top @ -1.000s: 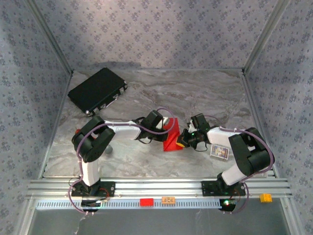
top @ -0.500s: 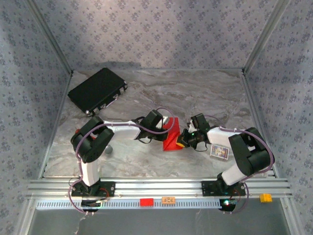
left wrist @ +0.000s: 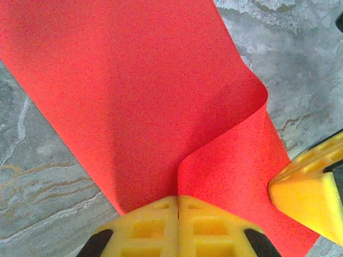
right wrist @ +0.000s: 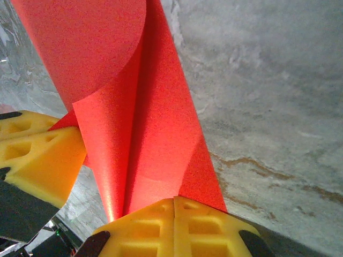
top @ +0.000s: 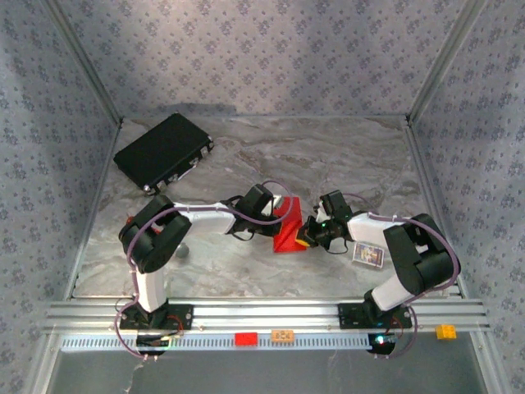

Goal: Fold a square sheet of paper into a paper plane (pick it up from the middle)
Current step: Fold the triangle a second time at the center of the table.

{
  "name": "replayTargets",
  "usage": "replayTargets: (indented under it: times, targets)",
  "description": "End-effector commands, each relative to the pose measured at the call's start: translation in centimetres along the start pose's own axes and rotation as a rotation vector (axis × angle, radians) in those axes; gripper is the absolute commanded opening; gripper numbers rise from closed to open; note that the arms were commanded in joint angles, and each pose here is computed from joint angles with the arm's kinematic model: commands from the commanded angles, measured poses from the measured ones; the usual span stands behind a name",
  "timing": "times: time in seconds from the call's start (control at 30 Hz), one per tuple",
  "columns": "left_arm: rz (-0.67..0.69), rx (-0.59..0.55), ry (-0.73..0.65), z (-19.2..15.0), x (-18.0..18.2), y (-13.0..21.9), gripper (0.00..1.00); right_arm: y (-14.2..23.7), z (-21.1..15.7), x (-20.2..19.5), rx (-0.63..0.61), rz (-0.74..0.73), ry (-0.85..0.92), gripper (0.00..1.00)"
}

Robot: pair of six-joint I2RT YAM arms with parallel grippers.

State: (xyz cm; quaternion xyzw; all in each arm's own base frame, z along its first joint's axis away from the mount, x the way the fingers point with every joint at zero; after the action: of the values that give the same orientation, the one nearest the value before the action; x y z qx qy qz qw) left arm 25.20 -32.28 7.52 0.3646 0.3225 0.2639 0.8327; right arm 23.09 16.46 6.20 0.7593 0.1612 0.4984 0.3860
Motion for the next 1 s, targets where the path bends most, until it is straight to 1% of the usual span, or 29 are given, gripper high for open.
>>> replayTargets:
  times: [0.0,0.63,0.97]
  targets:
    - [0.008,0.022,0.018,-0.4,0.4,-0.1,0.01,-0.3,0.0,-1.7,0.0,-0.083,-0.039,0.02]
    - [-0.015,0.041,0.027,-0.6,0.3,-0.7,0.01,-0.2,0.1,-1.6,-0.005,-0.079,-0.036,0.02]
    - [-0.032,0.04,0.034,-0.4,0.1,-0.9,0.01,1.1,0.2,0.8,-0.042,0.039,0.017,0.05]
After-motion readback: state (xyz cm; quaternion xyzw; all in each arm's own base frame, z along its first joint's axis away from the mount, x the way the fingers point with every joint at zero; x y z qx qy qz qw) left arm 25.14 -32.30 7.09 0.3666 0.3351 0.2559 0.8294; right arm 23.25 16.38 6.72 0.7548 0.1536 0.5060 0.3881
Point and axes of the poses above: each hand's point on the last joint's axis, 136 mm out from that joint toward the fingers, its own y axis back along the fingers, its own x axis along the line the jaws close on, z = x × y, the point moved 6 cm from there along y, back along the fingers, and after that the axes turned 13 degrees about -y, right-handed, at the moved point
